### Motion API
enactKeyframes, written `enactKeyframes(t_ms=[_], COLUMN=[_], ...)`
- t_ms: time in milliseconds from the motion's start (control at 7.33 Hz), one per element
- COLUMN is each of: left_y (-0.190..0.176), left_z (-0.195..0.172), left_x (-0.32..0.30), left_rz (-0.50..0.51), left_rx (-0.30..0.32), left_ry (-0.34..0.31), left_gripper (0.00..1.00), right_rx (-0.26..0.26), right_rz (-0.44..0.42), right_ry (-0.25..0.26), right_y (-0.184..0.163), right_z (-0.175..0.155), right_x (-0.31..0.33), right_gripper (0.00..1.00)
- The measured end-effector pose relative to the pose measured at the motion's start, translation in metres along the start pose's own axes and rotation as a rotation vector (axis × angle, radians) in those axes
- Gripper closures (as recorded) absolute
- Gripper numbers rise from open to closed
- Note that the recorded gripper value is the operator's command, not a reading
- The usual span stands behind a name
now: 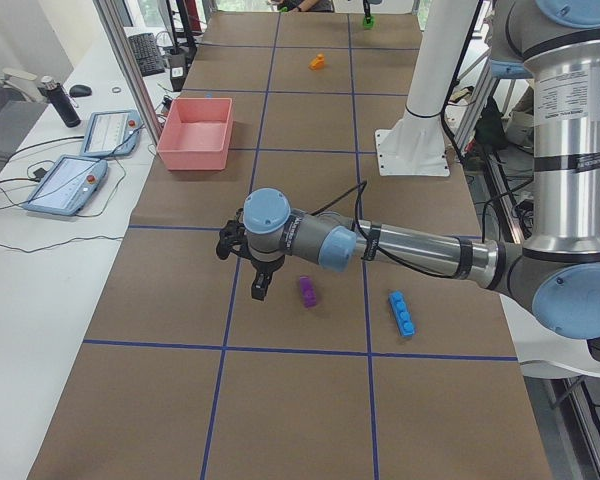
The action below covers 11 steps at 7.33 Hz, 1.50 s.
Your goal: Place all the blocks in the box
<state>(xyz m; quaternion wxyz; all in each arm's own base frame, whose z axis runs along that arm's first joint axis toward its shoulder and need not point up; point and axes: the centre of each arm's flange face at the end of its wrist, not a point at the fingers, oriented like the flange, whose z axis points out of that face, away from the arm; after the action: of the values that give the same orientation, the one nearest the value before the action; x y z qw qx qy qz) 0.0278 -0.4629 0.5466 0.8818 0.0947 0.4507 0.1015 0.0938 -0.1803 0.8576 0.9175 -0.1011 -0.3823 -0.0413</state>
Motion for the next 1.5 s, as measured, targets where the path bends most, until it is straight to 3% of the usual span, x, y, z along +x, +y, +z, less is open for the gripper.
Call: enactKeyframes(t_ms=[273, 545, 818, 1227, 1500], left_y=[0.017, 0.087, 0.169, 0.235, 0.263], left_z=[0.042, 0.101, 0.139, 0.142, 0.159], left_x=[0.034, 0.055, 0.064, 0.094, 0.110], left_rz=[0.093, 0.292, 0.534, 0.717, 0.836], left_rx=[-0.049, -0.111, -0.182, -0.310, -0.381], left_ry=[0.035, 0.013, -0.042, -0.029, -0.083], left_gripper=[0.00, 0.00, 0.01, 0.03, 0.05], right_rx=[0.040, 0.084, 0.113, 0.115, 0.107], right_rz=[-0.005, -0.026, -0.034, -0.029, 0.006], right_ry=[-0.010, -0.041, -0.066, -0.103, -0.124], right_y=[-0.109, -0.199, -0.271, -0.347, -0.401], right_z=[-0.104, -0.174, -0.209, -0.232, -0.249], right_x=[-0.067, -0.151, -0.243, -0.406, -0.521], right_gripper=[1.00, 1.00, 1.00, 1.00, 1.00])
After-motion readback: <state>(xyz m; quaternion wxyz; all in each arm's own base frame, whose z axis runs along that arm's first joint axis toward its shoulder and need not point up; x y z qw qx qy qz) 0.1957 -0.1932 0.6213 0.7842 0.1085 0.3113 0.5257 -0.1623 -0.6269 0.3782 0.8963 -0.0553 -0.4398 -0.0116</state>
